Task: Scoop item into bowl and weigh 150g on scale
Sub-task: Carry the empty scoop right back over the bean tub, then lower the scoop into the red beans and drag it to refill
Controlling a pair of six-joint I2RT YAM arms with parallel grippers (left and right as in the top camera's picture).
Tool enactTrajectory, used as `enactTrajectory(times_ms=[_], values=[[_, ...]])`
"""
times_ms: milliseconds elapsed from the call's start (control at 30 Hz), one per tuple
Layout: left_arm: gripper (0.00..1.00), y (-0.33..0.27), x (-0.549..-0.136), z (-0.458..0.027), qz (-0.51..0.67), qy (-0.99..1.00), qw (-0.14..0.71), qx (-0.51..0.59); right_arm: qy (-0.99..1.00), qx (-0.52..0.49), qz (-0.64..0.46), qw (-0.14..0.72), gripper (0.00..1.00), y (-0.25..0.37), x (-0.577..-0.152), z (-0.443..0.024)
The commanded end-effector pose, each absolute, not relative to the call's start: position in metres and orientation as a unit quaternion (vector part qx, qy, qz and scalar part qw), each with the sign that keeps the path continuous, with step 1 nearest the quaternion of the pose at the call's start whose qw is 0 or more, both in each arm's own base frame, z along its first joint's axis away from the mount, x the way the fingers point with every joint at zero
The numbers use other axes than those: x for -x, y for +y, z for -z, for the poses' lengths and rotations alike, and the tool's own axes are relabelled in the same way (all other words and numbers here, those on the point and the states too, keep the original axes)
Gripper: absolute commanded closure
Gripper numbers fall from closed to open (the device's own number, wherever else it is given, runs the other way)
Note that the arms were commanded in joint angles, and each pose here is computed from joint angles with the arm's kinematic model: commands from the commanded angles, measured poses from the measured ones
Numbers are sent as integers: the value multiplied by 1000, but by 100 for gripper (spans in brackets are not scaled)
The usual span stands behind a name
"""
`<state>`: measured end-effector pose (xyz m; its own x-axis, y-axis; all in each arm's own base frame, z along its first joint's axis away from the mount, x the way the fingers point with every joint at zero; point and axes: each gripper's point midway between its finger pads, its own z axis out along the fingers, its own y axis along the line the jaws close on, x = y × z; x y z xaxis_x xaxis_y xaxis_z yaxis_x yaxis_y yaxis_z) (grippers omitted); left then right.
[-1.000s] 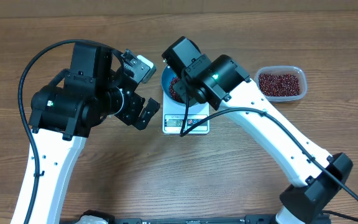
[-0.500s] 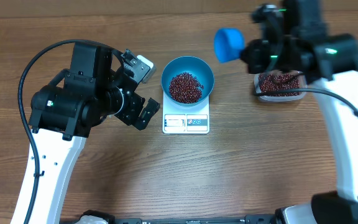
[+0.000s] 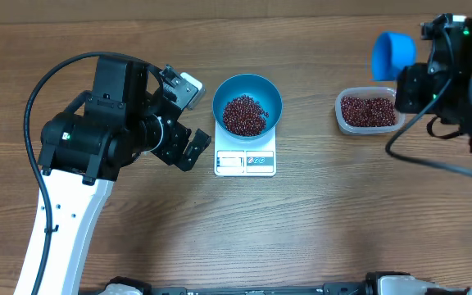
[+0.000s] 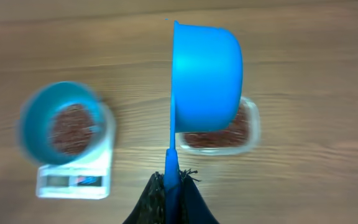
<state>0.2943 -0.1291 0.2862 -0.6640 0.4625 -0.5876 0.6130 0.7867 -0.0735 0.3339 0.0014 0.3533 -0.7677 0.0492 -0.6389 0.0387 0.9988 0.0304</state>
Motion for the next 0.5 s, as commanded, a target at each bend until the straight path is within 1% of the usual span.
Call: enactTrajectory(times_ms=[0, 133, 267, 400, 467], values=[[1, -132, -294, -294, 138, 895, 292, -308, 940, -70, 79, 325, 96, -31, -344, -343], [0, -132, -294, -294, 138, 895, 292, -308, 952, -72, 91, 284, 96, -35, -359, -317], [1, -132, -294, -294, 138, 895, 292, -308, 953, -78, 132, 263, 96, -47, -377, -298], [0, -132, -294, -294, 138, 895, 292, -308, 961, -67, 142, 228, 96, -45, -392, -271], [0, -132, -294, -294, 138, 895, 292, -308, 963, -50, 166, 206, 96, -42, -397, -255]])
